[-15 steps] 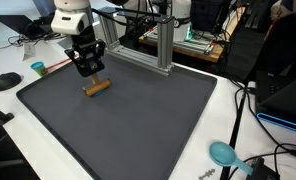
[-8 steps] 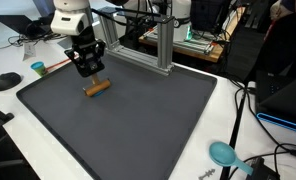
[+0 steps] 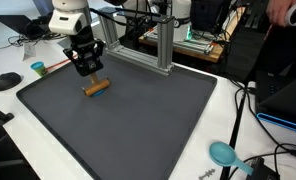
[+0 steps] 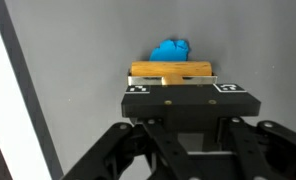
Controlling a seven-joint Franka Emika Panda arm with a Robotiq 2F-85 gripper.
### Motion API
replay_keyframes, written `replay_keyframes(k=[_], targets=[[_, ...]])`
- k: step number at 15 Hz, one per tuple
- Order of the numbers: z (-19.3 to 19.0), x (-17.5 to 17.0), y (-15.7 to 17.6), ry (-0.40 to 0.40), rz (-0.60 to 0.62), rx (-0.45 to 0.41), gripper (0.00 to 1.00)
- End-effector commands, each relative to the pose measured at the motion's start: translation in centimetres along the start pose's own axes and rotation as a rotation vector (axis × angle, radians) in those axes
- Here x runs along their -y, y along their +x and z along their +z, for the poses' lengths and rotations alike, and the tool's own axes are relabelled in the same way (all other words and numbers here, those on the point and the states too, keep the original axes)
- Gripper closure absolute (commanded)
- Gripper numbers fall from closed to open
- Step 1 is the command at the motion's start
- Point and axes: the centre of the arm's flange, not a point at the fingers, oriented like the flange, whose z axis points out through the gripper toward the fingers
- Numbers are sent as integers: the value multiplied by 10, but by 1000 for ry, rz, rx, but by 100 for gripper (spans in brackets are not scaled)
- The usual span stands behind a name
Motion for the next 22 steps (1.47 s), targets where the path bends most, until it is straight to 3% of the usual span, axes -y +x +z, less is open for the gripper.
replay_keyframes(k=[1,14,22], targets=[[48,-3,-24,39,39,50,78],[51,-4,-31,30,56,143,78],[35,-4,6,4,11,52,78]])
